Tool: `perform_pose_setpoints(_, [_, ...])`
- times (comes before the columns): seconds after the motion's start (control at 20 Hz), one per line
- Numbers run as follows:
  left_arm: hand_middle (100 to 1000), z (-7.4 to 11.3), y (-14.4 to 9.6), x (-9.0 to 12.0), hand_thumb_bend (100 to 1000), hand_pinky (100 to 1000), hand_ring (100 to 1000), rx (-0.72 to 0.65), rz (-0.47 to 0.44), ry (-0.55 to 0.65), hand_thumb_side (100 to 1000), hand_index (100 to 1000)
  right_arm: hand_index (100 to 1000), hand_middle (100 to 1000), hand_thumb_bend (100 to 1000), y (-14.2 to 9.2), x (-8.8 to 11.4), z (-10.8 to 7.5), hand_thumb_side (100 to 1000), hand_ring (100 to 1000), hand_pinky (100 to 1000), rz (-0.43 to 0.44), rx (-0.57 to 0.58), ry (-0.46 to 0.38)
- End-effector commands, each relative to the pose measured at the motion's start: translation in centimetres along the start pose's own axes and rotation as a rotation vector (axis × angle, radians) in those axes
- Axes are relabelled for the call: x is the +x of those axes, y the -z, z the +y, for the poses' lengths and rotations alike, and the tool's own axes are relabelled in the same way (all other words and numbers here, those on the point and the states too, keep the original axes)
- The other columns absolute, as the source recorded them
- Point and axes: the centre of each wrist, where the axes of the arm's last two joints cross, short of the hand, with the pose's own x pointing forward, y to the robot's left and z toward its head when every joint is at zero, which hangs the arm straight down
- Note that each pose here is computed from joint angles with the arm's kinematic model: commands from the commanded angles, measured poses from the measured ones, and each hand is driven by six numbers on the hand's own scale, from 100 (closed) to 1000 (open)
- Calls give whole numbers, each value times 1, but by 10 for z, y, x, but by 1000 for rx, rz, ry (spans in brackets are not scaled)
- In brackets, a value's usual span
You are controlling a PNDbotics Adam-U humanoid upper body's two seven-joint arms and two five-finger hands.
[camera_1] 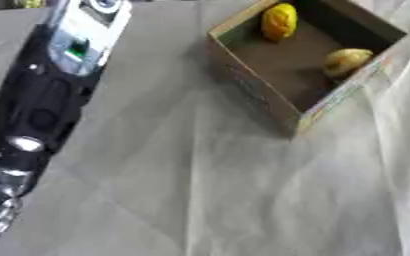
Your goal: Pick up objects on the table and place them in the box.
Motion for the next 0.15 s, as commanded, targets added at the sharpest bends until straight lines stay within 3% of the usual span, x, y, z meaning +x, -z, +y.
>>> perform_pose_setpoints(0.05, [785, 63, -20, -1, 100, 804, 791, 218, -16, -8, 100, 877, 831, 642, 100, 7, 9, -9, 603, 939, 879, -26, 33, -66])
perform_pose_setpoints(0.15, [787, 86, -45, 0, 100, 805, 793, 313, -20, -2, 100, 879, 831, 641, 100, 4, 9, -12, 601, 940, 879, -22, 39, -90])
